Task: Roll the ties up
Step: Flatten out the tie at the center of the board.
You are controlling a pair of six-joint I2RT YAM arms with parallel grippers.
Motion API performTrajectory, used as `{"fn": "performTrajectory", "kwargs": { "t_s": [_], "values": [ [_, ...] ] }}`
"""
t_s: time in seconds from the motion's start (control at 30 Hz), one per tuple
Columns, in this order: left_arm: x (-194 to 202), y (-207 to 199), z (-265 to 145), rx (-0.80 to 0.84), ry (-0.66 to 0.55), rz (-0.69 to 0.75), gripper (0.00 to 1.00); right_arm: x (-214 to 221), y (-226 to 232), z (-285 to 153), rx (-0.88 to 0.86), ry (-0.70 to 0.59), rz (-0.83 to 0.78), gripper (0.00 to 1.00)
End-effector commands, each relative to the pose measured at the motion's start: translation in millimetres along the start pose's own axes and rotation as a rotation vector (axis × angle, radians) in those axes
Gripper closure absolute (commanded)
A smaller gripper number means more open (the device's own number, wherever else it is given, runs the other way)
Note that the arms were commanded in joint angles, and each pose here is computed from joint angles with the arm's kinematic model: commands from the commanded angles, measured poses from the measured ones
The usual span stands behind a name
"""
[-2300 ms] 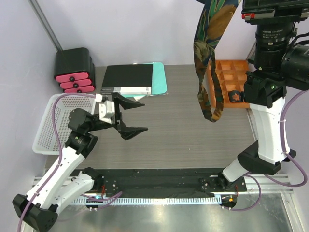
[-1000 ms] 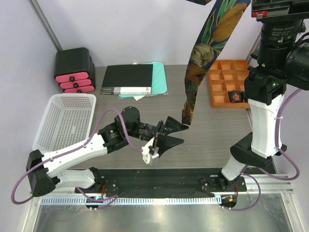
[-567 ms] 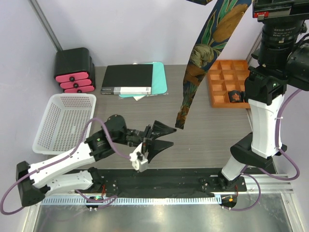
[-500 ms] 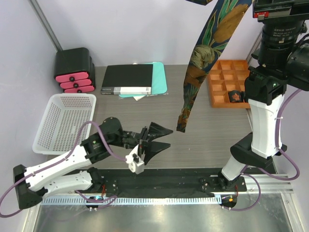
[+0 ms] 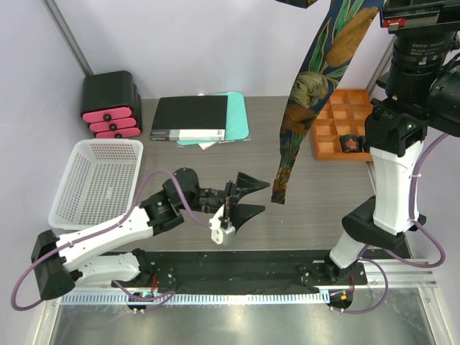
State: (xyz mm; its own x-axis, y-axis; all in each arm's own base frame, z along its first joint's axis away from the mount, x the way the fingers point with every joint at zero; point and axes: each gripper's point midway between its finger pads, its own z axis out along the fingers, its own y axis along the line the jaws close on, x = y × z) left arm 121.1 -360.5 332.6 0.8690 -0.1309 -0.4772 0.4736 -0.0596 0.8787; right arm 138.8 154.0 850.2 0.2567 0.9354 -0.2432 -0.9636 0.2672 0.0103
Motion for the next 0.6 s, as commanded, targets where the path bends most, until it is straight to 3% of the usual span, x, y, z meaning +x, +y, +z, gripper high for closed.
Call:
{"fn": "performTrajectory", "kwargs": {
  "t_s": [0.0, 0.37, 0.47, 0.57],
  "values": [
    [-25, 52, 18, -0.102, -0.133, 0.131, 0.29, -11, 8, 2, -0.020, -0.036, 0.017, 0.99],
    [-36, 51, 40, -0.066, -0.218, 0.201, 0.41, -7, 6, 2, -0.023, -0.037, 0.021, 0.99],
    [-40, 49, 43, -0.069, -0.220, 0.221, 0.49, -6, 3, 2, -0.014, -0.037, 0.020, 0.99],
    [-43, 56, 40, -0.102, -0.194, 0.225, 0.69, -4, -1, 1, -0.002, -0.034, -0.004, 0.99]
  ]
}}
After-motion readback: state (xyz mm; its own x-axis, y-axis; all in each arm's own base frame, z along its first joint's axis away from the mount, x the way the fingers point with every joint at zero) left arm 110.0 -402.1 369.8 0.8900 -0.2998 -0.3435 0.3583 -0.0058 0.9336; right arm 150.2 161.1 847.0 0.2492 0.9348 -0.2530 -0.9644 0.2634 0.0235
